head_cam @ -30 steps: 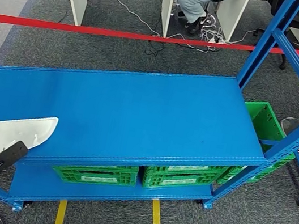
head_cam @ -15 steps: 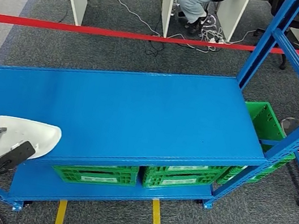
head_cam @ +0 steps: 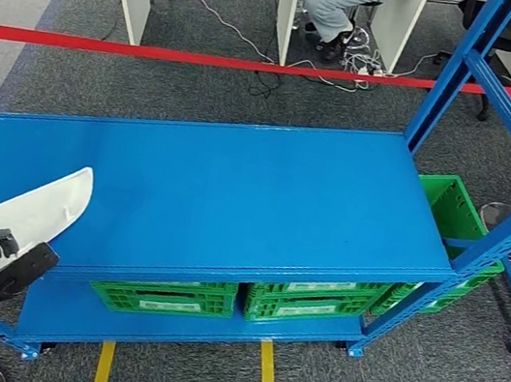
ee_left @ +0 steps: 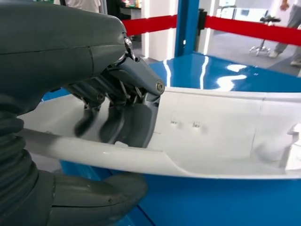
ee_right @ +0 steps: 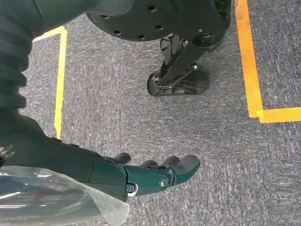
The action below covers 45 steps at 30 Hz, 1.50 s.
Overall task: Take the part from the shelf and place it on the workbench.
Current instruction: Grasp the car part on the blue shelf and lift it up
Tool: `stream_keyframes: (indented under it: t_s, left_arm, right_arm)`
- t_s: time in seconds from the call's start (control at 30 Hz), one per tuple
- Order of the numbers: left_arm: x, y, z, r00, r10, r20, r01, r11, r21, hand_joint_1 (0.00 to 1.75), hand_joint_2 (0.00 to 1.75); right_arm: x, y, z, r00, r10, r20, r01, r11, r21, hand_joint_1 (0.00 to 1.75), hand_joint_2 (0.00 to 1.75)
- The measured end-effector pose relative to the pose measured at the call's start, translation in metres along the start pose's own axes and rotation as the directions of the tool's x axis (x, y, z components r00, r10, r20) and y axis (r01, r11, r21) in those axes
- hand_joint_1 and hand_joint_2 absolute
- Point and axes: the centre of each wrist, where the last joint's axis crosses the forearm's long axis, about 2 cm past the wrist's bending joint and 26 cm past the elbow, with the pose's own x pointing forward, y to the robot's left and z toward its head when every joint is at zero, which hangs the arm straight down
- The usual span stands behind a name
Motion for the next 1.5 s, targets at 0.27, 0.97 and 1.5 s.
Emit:
stream_keyframes:
  t_s: [0.27, 0.97, 1.5]
  left_arm:
    - [0.003, 0.003, 0.003, 0.998, 0.039, 0.043, -0.042, 0.997, 0.067, 1.75, 1.75]
    - [0.016, 0.009, 0.02, 0.962, 0.205, 0.178, -0.23, 0.964, 0.134, 1.75, 1.75]
    - [0.046, 0.016, 0.061, 0.906, 0.282, 0.314, -0.37, 0.89, 0.268, 1.75, 1.75]
  right_arm:
    - [0.0, 0.0, 0.0, 1.0, -0.005, 0.003, 0.005, 1.0, 0.0, 0.0, 1.75]
    - [-0.003, -0.001, 0.0, 1.0, -0.008, 0.022, 0.009, 1.0, -0.022, 0.0, 1.75]
    - [-0.01, 0.002, 0.004, 0.992, -0.103, 0.07, 0.108, 0.992, -0.071, 0.0, 1.75]
